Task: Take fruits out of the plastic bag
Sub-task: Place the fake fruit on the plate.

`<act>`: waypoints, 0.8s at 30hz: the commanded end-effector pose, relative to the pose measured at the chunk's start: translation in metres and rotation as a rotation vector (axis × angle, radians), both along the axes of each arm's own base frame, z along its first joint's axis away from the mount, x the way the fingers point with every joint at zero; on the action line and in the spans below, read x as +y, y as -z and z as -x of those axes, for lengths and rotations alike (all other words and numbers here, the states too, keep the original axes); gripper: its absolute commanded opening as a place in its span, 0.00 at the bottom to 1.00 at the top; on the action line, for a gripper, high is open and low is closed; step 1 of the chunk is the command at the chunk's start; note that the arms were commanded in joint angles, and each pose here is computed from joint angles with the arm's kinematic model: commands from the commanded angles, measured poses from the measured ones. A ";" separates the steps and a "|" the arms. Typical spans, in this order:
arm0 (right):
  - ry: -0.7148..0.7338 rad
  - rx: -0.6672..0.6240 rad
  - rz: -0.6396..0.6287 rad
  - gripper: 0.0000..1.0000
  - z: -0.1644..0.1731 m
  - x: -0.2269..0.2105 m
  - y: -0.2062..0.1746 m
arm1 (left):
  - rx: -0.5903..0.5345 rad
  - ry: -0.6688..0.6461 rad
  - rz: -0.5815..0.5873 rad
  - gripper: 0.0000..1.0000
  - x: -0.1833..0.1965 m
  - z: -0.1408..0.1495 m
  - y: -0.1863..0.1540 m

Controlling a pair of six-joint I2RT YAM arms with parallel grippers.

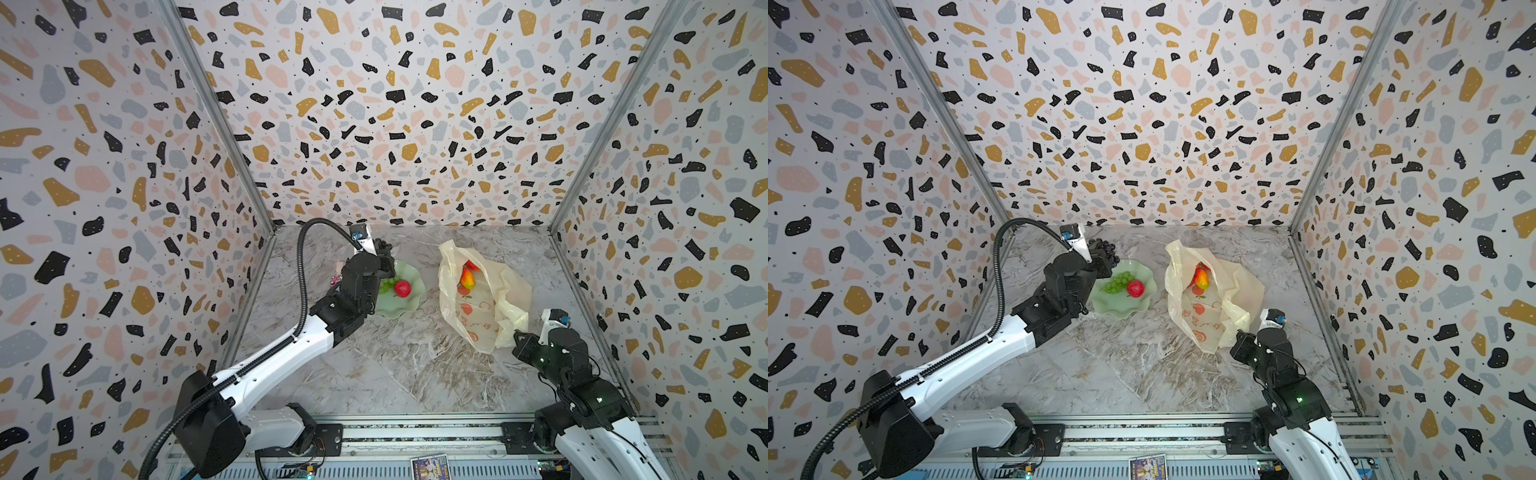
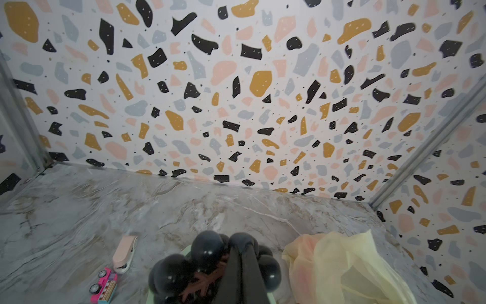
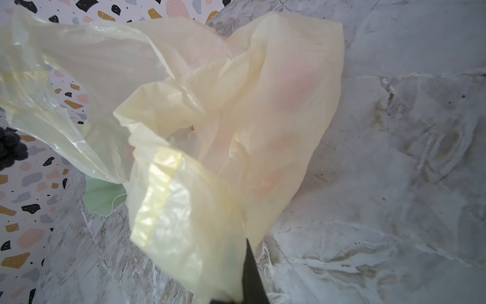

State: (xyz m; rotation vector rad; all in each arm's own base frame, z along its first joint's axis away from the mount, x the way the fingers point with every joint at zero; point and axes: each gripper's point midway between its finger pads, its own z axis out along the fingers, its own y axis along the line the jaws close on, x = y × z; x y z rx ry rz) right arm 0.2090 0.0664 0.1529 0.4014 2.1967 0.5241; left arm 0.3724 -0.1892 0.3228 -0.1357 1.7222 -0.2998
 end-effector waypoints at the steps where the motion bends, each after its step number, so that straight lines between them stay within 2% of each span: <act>1: -0.040 0.012 0.015 0.00 0.002 0.005 0.001 | -0.012 -0.012 0.102 0.00 0.002 -0.004 0.002; 7: -0.040 -0.014 0.004 0.00 0.003 0.005 -0.003 | 0.079 0.020 0.118 0.00 -0.004 -0.004 0.046; 14: -0.052 0.001 0.007 0.00 0.003 0.007 -0.001 | 0.185 0.113 0.159 0.00 -0.026 -0.003 0.084; 24: -0.064 0.000 0.005 0.00 0.003 0.009 0.000 | 0.286 0.067 0.108 0.00 -0.010 0.003 0.135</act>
